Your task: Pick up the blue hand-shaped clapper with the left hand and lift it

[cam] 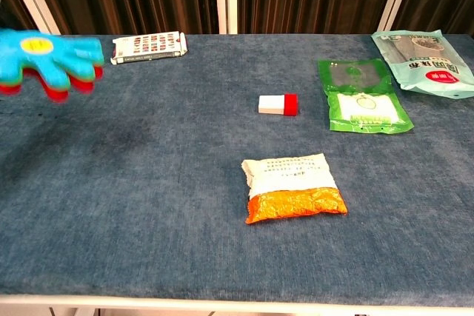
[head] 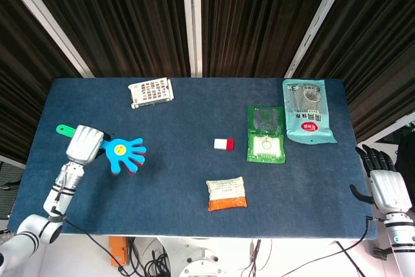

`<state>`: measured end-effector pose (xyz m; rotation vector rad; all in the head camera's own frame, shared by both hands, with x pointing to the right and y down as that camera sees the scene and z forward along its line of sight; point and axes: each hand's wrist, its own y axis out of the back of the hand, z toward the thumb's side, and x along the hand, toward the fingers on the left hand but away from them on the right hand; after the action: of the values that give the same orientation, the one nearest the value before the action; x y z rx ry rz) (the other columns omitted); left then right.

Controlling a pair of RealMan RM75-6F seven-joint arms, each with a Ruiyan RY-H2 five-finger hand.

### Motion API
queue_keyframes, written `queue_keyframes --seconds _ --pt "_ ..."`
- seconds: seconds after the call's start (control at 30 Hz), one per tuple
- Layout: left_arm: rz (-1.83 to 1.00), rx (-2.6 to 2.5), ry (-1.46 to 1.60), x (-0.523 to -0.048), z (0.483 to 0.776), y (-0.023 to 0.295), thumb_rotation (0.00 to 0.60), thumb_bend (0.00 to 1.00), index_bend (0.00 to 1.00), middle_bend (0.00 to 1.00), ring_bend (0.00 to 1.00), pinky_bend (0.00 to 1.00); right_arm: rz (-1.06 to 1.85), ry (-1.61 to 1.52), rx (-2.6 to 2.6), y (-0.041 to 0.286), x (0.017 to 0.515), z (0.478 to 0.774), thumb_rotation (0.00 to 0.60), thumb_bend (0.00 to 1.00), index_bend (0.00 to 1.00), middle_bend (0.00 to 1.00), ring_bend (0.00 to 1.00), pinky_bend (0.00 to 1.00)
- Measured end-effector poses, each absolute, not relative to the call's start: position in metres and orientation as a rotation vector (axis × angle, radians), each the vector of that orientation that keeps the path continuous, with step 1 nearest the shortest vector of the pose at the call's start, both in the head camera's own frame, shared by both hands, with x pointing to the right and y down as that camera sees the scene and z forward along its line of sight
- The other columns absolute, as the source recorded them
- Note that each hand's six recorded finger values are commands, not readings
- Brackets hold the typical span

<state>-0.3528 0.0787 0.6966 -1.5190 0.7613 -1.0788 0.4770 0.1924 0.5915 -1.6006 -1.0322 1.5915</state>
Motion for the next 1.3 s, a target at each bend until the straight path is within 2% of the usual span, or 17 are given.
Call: queue_keyframes --seconds 0.13,0.27,0.37,0.6,0.7,0.8,0.87,0.97,1.17,1.3 --pt "-1.040 -1.513 0.731 -0.343 0.699 0.082 0.600 0.70 1.00 1.00 1.00 1.00 1.590 -1.039 -1.598 0.192 0.478 0.591 0.600 0.21 0.00 0.00 0.00 0.00" --pt "-1.012 -1.651 0.907 -0.339 0.697 0.081 0.600 0.70 1.00 1.00 1.00 1.00 1.591 -1.036 -1.602 0.192 0.477 0.592 0.600 0.21 0.00 0.00 0.00 0.00" --pt "-0.986 -1.831 1.206 -0.341 0.695 0.077 0.600 0.71 1.00 1.00 1.00 1.00 1.592 -1.038 -1.599 0.192 0.478 0.591 0.600 0.21 0.00 0.00 0.00 0.00" --pt "-0.757 -2.191 2.343 -0.365 0.693 0.064 0.600 0.70 1.00 1.00 1.00 1.00 1.593 -1.039 -1.601 0.193 0.478 0.592 0.600 0.21 0.00 0.00 0.00 0.00" --pt "-0.670 -2.194 2.661 -0.375 0.694 0.064 0.600 0.70 1.00 1.00 1.00 1.00 1.591 -1.038 -1.604 0.193 0.477 0.592 0.600 0.21 0.00 0.00 0.00 0.00" --pt "-0.627 -2.180 2.794 -0.382 0.693 0.066 0.600 0.70 1.00 1.00 1.00 1.00 1.585 -1.039 -1.603 0.193 0.476 0.592 0.600 0.21 0.00 0.00 0.00 0.00" --pt "-0.618 -2.192 2.788 -0.382 0.691 0.064 0.600 0.70 1.00 1.00 1.00 1.00 1.586 -1.040 -1.602 0.193 0.476 0.591 0.600 0.21 0.00 0.00 0.00 0.00" --pt "-0.659 -2.232 2.622 -0.375 0.683 0.060 0.600 0.70 1.00 1.00 1.00 1.00 1.587 -1.043 -1.599 0.193 0.477 0.591 0.600 0.21 0.00 0.00 0.00 0.00" --pt "-0.933 -2.107 1.806 -0.352 0.671 0.056 0.600 0.70 1.00 1.00 1.00 1.00 1.594 -1.040 -1.603 0.194 0.478 0.592 0.600 0.21 0.00 0.00 0.00 0.00" --pt "-1.095 -1.842 1.183 -0.334 0.682 0.069 0.600 0.70 1.00 1.00 1.00 1.00 1.595 -1.034 -1.590 0.193 0.479 0.592 0.600 0.21 0.00 0.00 0.00 0.00"
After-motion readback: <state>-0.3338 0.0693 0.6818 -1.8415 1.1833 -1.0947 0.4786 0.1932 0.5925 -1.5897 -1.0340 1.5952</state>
